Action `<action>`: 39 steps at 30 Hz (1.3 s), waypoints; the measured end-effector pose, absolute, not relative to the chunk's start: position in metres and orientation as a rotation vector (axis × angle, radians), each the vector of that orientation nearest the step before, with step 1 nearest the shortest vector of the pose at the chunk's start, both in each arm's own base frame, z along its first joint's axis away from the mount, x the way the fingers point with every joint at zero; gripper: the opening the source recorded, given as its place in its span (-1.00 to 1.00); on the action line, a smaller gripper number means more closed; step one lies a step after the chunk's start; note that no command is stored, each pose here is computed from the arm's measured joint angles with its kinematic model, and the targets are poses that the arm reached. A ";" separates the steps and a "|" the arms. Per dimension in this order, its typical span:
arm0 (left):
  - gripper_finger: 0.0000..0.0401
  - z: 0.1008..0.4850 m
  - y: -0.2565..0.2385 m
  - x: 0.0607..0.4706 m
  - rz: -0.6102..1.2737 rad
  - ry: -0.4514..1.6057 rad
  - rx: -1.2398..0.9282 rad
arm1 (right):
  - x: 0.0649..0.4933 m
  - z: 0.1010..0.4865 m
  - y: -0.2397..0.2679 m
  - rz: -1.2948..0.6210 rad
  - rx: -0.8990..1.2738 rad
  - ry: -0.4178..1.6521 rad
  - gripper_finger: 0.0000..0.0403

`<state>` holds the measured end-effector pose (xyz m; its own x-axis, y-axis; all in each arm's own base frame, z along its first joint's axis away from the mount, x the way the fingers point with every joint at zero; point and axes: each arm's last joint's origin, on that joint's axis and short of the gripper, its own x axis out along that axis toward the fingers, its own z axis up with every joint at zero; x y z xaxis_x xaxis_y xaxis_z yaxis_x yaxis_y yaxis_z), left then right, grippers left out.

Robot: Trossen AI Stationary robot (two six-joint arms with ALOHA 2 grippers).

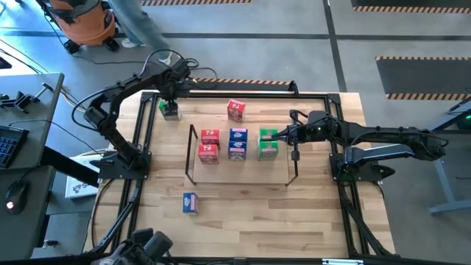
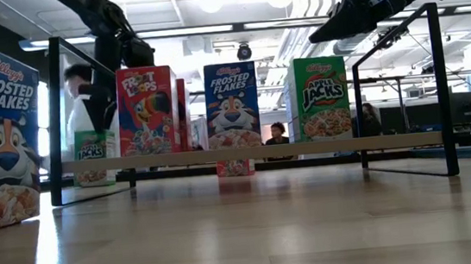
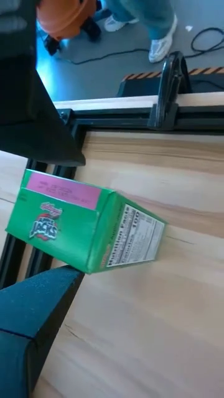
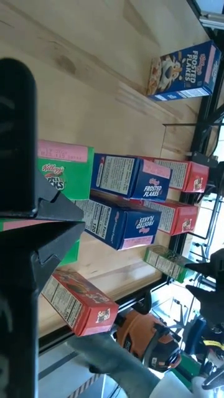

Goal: Stack cereal on shelf
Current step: Put the green cereal box on the shelf aligned with the other green cereal boxes

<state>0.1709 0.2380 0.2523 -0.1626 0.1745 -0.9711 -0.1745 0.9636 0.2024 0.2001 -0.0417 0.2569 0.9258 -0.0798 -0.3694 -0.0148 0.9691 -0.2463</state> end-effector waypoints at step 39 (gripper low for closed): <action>-0.26 0.318 0.177 0.153 0.415 1.618 0.100 | 0.201 0.260 -0.044 -0.138 -0.111 0.368 -0.39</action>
